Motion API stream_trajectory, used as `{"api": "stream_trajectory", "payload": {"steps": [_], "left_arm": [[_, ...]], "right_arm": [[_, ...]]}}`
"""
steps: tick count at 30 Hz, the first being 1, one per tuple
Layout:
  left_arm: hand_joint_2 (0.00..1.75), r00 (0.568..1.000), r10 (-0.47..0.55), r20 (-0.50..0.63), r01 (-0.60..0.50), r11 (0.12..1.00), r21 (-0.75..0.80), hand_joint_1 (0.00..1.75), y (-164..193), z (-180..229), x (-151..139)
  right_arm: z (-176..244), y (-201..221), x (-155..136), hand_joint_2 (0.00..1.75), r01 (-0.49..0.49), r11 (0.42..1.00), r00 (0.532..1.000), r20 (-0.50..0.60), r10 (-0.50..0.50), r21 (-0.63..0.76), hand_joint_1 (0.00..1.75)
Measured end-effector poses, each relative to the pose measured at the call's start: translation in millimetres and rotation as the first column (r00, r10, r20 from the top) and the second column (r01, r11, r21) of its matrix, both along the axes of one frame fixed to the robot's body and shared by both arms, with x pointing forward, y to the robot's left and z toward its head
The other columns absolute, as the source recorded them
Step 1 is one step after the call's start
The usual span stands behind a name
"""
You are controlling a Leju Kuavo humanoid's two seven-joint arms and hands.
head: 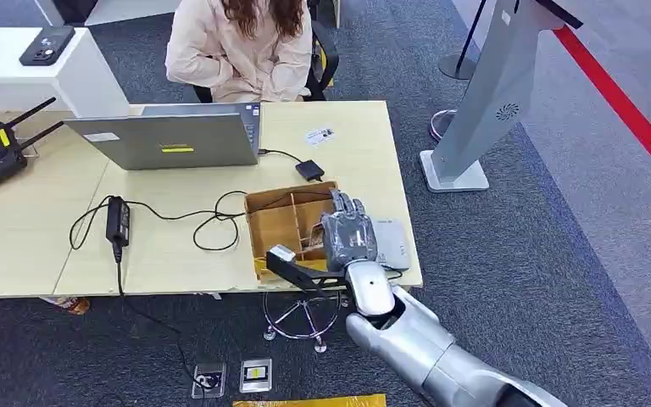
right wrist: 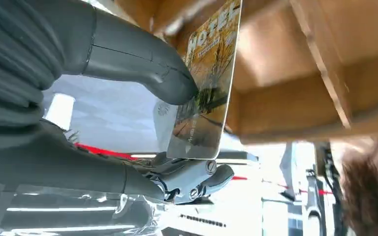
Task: Pass the card to the sensor for recognition and then transmit it.
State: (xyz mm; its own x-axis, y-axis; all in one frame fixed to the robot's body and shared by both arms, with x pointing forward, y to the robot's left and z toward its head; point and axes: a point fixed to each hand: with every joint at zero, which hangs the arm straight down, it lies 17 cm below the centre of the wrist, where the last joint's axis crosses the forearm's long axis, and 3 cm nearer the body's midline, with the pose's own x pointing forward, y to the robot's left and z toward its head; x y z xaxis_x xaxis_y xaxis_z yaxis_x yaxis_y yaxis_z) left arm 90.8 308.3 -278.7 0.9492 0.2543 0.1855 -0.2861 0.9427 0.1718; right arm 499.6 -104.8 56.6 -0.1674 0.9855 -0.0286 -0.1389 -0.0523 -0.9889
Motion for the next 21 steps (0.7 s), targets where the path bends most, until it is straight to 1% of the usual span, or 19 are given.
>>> {"api": "stream_trajectory", "payload": {"steps": [4, 7, 11, 15, 21], "left_arm": [[0.0, 1.0, -0.005, 0.0, 0.005, 1.0, 0.001, 0.0, 0, 0, 0], [0.0, 1.0, -0.006, 0.0, 0.006, 1.0, 0.0, 0.0, 0, 0, 0], [0.0, 1.0, -0.007, 0.0, 0.007, 1.0, 0.0, 0.0, -1, 0, 0], [0.0, 1.0, -0.01, 0.0, 0.01, 1.0, 0.0, 0.0, -1, 0, 0], [0.0, 1.0, -0.01, 0.0, 0.01, 1.0, 0.0, 0.0, -1, 0, 0]], "right_arm": [[25, 4, 5, 1.75, -0.016, 1.0, 0.997, 0.074, 0.017, -0.015, 1.75], [54, 9, 12, 1.75, -0.028, 0.999, 0.991, 0.129, 0.033, -0.037, 1.75], [78, 13, 18, 1.75, -0.04, 0.998, 0.985, 0.168, 0.047, -0.048, 1.75], [116, 21, 25, 1.75, -0.06, 0.997, 0.969, 0.236, 0.068, -0.04, 1.75], [126, 23, 28, 1.75, -0.066, 0.997, 0.965, 0.252, 0.076, -0.047, 1.75]]}}
